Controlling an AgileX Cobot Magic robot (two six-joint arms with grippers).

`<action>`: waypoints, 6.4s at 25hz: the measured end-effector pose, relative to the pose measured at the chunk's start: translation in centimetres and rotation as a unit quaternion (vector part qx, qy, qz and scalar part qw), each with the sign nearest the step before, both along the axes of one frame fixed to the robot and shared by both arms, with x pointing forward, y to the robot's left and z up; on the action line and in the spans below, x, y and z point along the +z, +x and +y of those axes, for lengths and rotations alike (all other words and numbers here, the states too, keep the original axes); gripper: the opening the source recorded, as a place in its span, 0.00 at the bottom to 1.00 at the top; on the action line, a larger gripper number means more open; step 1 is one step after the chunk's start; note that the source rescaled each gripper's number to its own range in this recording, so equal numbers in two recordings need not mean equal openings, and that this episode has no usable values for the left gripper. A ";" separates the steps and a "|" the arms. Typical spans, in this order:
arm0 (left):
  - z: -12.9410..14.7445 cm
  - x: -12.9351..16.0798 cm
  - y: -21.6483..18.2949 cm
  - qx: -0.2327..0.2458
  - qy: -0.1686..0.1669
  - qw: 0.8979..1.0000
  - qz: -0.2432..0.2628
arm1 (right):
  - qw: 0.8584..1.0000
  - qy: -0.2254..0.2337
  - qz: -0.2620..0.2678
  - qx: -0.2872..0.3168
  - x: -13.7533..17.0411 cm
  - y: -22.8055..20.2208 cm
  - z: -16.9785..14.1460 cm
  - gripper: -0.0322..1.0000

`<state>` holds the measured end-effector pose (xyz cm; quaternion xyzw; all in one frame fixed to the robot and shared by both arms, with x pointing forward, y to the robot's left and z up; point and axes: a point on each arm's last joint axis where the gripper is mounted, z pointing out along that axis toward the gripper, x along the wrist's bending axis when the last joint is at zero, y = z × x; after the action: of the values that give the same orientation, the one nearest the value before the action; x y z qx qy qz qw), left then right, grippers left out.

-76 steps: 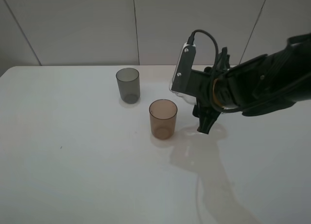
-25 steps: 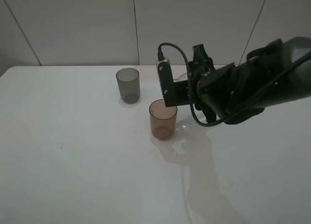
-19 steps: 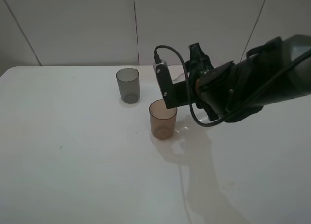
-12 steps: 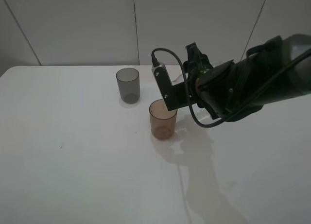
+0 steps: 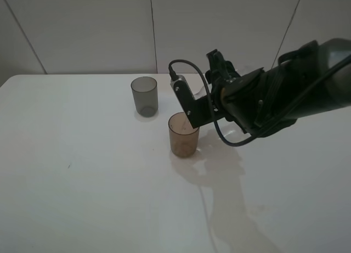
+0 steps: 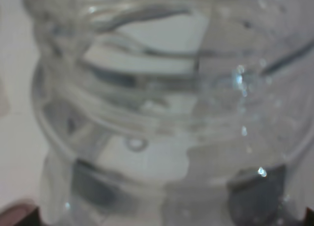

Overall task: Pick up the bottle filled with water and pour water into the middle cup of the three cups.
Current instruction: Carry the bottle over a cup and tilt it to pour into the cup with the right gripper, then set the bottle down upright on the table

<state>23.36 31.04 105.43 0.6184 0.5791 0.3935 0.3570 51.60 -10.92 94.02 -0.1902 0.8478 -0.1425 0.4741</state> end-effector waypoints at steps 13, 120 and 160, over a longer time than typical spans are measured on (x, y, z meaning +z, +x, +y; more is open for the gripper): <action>0.0 0.0 0.0 0.000 0.000 1.000 0.000 | 1.000 0.001 -0.017 0.004 1.0 0.7 0.6 0.06; 0.0 0.0 0.0 0.000 0.000 1.000 0.000 | 0.993 -0.074 -0.025 0.089 1.8 -0.8 3.0 0.06; 0.0 0.0 0.0 0.000 0.000 1.000 0.000 | 0.591 0.746 0.161 -0.262 -7.1 4.3 -7.7 0.06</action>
<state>23.36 31.04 105.43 0.6184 0.5791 0.3935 0.3570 55.90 -18.58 86.89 0.4400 0.7336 0.4546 0.2482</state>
